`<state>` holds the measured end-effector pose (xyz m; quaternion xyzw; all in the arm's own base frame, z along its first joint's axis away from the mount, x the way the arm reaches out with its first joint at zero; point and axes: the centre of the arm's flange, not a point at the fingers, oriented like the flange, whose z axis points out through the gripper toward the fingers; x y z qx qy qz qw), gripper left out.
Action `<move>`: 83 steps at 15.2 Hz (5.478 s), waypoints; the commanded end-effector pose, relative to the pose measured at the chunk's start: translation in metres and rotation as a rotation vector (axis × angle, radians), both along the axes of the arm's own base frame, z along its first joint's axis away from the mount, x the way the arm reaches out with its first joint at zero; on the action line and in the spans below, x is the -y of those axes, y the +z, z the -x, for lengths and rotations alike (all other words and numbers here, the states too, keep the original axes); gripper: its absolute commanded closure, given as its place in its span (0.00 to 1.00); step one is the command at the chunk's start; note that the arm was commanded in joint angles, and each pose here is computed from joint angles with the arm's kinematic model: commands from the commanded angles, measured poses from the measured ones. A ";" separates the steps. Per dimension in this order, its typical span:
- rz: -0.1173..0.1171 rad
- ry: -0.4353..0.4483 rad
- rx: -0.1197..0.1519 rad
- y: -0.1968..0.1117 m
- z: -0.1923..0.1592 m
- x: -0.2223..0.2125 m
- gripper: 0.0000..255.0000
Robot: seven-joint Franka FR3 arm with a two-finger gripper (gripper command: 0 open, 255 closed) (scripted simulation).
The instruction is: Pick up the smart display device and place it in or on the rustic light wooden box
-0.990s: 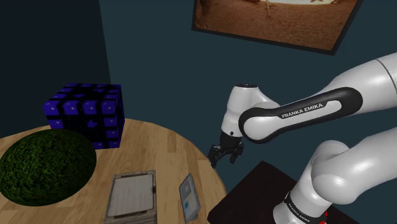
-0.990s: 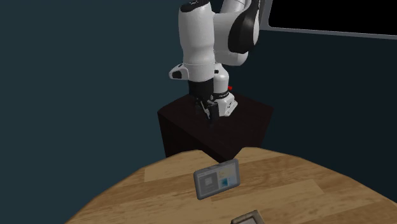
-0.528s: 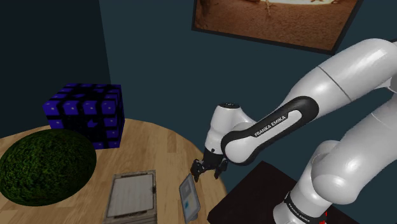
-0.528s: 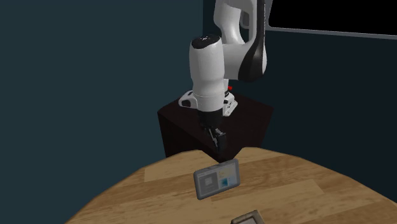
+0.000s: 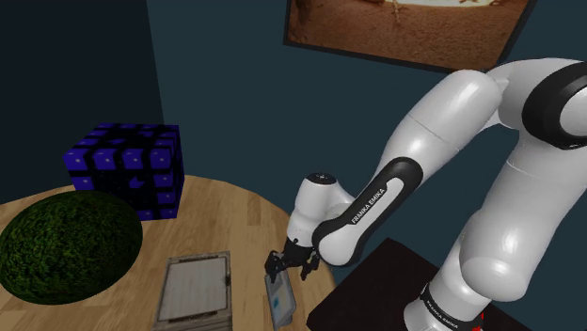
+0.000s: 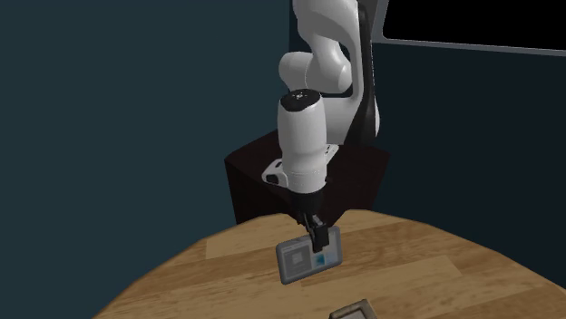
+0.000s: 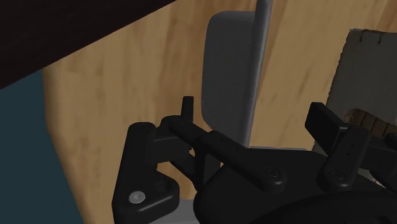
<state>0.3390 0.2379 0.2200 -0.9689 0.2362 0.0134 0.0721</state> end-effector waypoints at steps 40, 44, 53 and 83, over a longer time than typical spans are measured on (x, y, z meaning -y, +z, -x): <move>-0.001 -0.001 0.001 0.076 -0.001 -0.006 1.00; -0.001 -0.001 0.001 0.097 -0.001 -0.006 1.00; -0.001 -0.001 0.001 0.144 -0.001 -0.006 1.00; -0.001 -0.001 0.001 0.124 -0.151 -0.191 1.00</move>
